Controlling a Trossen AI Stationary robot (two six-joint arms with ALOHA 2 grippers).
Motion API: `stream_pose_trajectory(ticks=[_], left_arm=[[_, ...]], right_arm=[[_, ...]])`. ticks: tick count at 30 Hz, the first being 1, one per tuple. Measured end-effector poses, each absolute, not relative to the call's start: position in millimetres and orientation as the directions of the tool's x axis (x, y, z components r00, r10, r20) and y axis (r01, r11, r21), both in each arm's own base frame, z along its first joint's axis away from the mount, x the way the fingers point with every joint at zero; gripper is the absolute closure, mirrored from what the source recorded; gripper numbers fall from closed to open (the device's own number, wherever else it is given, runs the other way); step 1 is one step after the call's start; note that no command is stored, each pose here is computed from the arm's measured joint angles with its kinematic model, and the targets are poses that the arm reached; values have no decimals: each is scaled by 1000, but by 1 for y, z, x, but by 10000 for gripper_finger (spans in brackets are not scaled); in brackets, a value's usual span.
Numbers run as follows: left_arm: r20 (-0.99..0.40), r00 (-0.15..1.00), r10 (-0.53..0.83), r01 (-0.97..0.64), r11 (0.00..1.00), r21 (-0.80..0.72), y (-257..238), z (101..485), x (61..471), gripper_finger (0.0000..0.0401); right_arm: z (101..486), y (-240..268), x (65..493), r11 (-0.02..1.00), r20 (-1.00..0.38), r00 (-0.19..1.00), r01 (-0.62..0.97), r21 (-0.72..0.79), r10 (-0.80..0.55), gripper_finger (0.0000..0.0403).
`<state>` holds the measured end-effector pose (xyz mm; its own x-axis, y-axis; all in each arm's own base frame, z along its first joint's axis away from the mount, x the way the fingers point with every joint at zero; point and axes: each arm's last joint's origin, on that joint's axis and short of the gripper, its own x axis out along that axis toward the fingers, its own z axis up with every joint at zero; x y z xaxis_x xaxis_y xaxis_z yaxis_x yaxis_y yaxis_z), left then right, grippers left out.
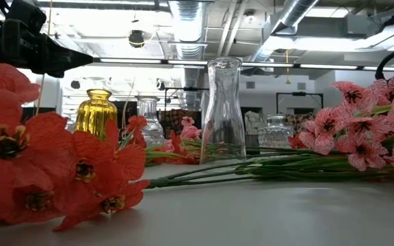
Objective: Sort flowers into vase by color
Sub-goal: Put the center orange flowers into the top right transparent vase
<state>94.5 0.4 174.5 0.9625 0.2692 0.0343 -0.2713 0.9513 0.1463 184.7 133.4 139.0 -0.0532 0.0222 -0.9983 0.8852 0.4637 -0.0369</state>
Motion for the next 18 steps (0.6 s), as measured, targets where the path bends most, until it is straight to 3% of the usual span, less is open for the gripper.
stream_pose_trajectory(ticks=[6,18], left_arm=[[34,962,271,-273,951,146,0,174,94,399],[34,962,271,-273,951,146,0,175,94,399]], right_arm=[[139,133,185,470,-998,-54,882,-37,23,366],[162,128,177,469,-997,14,882,48,75,359]])
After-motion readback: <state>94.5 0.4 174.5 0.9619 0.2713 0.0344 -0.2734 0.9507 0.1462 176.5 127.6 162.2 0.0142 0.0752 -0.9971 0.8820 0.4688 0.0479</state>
